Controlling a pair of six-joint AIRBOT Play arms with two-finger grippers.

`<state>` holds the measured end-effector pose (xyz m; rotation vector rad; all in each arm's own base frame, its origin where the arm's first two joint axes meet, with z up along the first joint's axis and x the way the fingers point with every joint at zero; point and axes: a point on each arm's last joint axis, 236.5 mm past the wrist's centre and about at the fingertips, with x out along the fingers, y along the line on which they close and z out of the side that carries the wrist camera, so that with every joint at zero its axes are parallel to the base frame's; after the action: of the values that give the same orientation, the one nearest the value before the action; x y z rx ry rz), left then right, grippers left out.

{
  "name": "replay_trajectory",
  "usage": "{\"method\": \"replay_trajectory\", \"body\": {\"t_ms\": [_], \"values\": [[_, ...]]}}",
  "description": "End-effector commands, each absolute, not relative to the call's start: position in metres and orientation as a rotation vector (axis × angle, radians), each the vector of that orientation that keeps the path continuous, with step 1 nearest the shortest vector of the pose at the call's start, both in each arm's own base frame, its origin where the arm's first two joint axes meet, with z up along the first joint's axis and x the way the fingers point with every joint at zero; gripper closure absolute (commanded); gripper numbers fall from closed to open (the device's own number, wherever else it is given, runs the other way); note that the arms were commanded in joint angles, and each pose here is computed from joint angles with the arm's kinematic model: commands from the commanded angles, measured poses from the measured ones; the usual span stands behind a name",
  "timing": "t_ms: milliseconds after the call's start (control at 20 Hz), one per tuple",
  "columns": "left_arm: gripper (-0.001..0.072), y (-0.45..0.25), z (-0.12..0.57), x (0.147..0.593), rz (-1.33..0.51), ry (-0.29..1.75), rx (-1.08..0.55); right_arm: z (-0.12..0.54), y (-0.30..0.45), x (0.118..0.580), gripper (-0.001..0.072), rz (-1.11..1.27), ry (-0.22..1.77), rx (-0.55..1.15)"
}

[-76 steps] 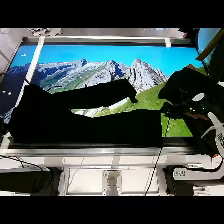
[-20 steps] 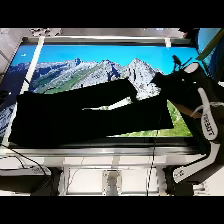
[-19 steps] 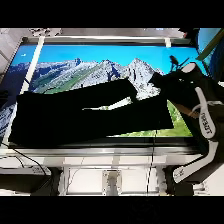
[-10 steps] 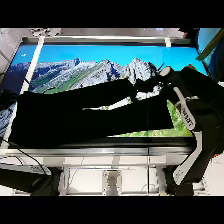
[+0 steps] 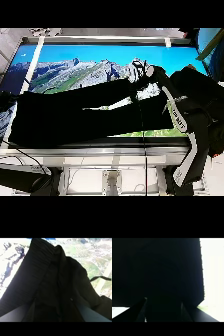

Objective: Fold the clothes and pants, and hang the long-sleeved shirts on hangers.

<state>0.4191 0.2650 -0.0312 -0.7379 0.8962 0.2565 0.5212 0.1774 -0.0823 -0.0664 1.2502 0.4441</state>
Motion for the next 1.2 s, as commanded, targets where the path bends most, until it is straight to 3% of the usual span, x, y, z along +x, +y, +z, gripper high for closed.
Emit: {"method": "replay_trajectory", "body": {"t_ms": [0, 350, 450, 800, 900, 1150], "values": [[0.0205, 0.264, -0.031, 0.418, 0.248, 0.903, -0.736, -0.085, 0.168, 0.526, 0.0263, 0.409, 1.225, -0.258], [0.0205, 0.264, -0.032, 0.418, 0.248, 0.903, -0.736, -0.093, 0.177, 0.511, 0.0264, 0.445, 1.269, -0.323], [0.0205, 0.263, -0.032, 0.418, 0.248, 0.904, -0.736, -0.093, 0.178, 0.513, 0.0306, 0.445, 1.261, -0.319], [0.0205, 0.262, -0.032, 0.417, 0.243, 0.909, -0.738, -0.094, 0.189, 0.505, 0.0297, 0.473, 1.282, -0.294], [0.0205, 0.262, -0.032, 0.417, 0.241, 0.91, -0.739, -0.096, 0.186, 0.493, 0.0232, 0.49, 1.33, -0.31], [0.0205, 0.26, -0.032, 0.416, 0.236, 0.916, -0.742, -0.099, 0.179, 0.485, 0.0227, 0.492, 1.369, -0.341]]}}
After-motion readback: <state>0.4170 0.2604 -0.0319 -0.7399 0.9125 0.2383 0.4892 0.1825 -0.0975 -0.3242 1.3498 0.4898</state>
